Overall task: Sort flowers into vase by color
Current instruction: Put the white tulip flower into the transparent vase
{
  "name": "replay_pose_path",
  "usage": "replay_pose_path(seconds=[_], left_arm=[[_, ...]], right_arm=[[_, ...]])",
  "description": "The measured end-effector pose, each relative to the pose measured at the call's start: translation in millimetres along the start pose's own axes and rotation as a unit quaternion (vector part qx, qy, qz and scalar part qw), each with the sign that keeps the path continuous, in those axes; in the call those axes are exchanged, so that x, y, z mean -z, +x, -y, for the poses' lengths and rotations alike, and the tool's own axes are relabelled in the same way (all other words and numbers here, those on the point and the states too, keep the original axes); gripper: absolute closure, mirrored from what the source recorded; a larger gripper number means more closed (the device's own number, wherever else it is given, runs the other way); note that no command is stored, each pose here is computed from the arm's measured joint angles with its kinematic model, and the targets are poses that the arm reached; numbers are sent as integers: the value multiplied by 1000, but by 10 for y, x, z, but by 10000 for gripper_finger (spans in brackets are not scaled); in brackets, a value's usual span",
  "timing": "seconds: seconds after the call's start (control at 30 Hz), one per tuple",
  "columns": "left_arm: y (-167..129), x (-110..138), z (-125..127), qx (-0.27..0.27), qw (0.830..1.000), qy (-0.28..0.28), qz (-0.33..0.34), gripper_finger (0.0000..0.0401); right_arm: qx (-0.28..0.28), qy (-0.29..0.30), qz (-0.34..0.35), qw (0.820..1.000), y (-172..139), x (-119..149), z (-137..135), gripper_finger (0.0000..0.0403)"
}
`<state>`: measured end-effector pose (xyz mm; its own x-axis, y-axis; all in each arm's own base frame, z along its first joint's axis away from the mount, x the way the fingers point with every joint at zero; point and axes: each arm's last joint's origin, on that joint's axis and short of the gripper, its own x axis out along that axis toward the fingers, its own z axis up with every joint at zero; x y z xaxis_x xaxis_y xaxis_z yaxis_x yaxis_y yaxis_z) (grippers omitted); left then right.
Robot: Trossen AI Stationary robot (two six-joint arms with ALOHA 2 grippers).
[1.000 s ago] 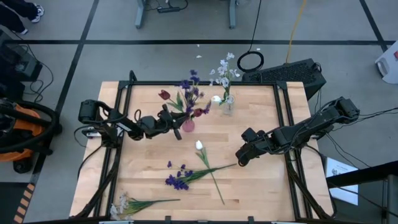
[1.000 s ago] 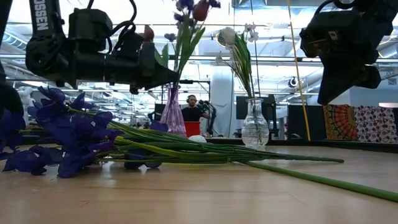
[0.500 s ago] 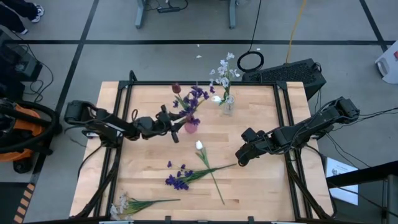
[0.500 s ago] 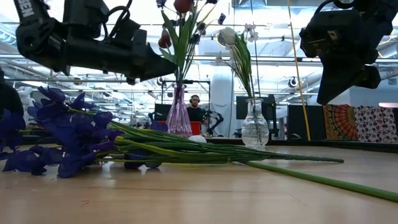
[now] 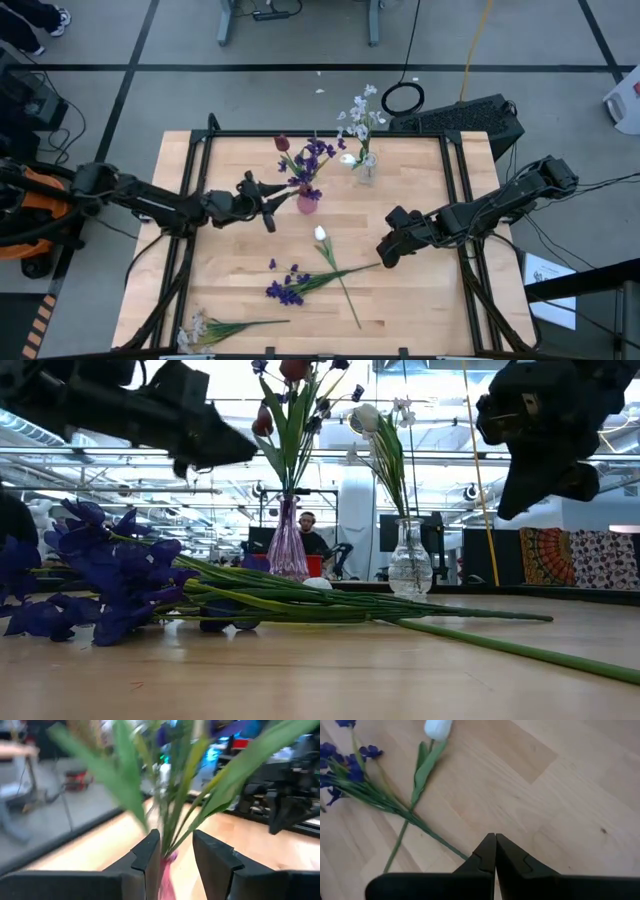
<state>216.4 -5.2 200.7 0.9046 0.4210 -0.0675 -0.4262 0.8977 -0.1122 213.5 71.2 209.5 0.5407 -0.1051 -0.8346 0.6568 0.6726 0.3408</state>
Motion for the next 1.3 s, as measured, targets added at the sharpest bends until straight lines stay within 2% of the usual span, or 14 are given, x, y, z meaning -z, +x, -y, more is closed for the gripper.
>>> replay_pose_path(seconds=[0.13, 0.27, 0.33, 0.43, 0.57, 0.7, 0.87, 0.93, 1.07, 1.3], left_arm=[[-135, 32, -15, -13, 997, -22, -70, 294], [-249, 38, -34, -34, 986, -52, -155, 325], [-301, 64, -61, -50, 977, -62, -197, 342], [-359, 115, -83, -46, 963, -73, -257, 369], [-419, 203, -110, -43, 942, -93, -320, 396], [-462, 253, -141, -60, 929, -100, -352, 390], [-492, 284, -154, -56, 919, -94, -378, 388], [-503, 295, -154, -48, 914, -94, -391, 388], [-523, 315, -156, -38, 905, -94, -412, 388], [-536, 326, -164, -40, 902, -90, -421, 388]], right_arm=[[-18, -11, 23, 999, 0, -34, -44, 403], [-48, -17, 41, 998, 28, -84, -142, 403], [-38, -24, 36, 998, 79, -107, -222, 403], [-18, -45, 26, 998, 194, -182, -436, 403], [40, -73, -3, 997, 363, -321, -777, 403], [104, -56, -29, 993, 551, -491, -1026, 403], [157, 24, -50, 986, 833, -622, -1196, 403], [156, 45, -66, 985, 936, -647, -1241, 400], [133, 44, -97, 985, 1083, -643, -1340, 379], [135, 50, -100, 985, 1180, -623, -1381, 302]])
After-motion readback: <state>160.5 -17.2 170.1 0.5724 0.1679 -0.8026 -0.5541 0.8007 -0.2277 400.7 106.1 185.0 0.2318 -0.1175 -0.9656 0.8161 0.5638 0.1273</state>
